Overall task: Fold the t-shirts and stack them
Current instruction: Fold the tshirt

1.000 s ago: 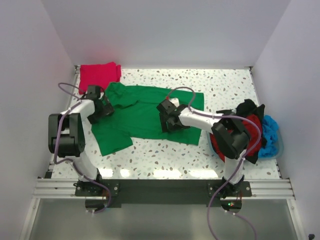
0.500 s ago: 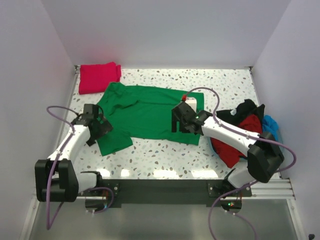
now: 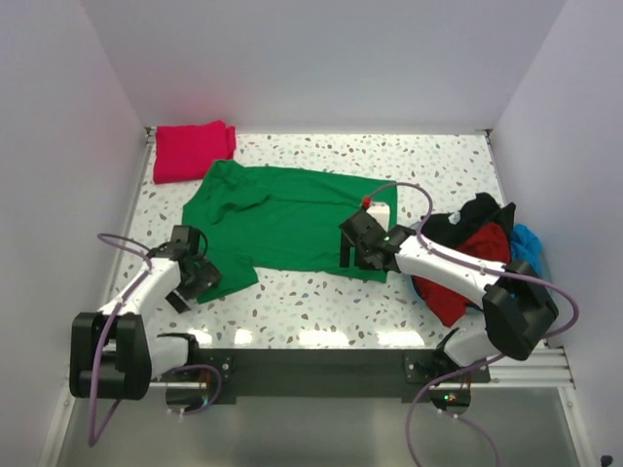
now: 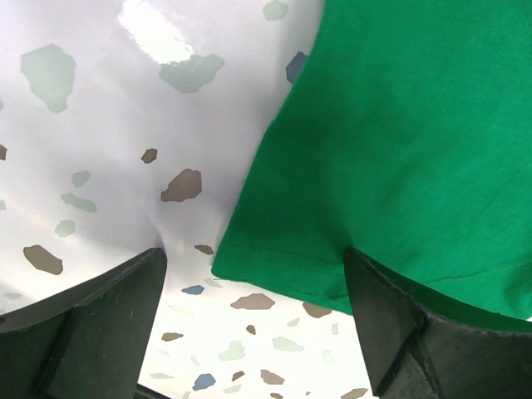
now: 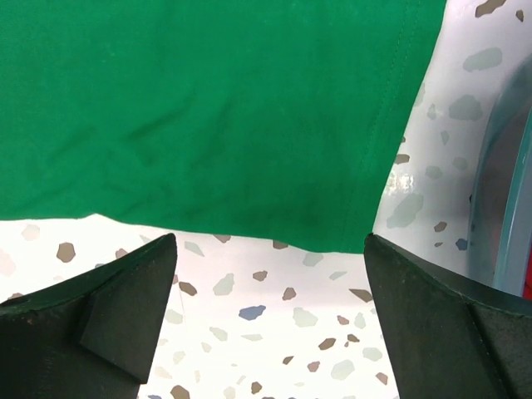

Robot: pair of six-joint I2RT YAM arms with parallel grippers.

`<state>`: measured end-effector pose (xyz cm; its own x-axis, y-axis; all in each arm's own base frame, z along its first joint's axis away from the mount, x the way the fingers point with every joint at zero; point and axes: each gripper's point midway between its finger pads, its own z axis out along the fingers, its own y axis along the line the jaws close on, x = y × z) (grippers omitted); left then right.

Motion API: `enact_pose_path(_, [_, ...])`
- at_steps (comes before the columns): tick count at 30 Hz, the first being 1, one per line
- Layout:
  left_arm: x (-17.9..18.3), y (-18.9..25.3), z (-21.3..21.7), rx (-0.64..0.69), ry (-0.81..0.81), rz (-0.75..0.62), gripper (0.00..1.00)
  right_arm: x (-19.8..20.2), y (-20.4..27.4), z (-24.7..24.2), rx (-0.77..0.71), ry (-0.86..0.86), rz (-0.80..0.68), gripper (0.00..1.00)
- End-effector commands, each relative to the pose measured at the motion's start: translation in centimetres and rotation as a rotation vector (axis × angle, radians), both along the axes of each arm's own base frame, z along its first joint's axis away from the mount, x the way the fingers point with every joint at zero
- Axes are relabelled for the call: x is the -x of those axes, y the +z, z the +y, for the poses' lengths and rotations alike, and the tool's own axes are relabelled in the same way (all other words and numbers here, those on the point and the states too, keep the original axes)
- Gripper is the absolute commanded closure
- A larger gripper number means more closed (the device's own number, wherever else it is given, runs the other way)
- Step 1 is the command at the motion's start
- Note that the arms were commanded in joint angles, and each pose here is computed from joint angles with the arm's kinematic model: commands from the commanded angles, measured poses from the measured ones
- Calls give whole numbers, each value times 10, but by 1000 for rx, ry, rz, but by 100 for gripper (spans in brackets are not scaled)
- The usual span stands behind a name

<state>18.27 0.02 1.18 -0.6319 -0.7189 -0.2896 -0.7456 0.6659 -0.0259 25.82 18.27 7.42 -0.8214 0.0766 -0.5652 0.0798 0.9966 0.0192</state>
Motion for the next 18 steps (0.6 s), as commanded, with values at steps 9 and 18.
enact_pose_path(9, [5,-12,-6,33,28,-20,70,13,14,-10,-115,-75,-61,2])
enact_pose_path(18, [-3,-10,-7,35,3,-51,100,26,-16,-4,-140,-41,-11,2])
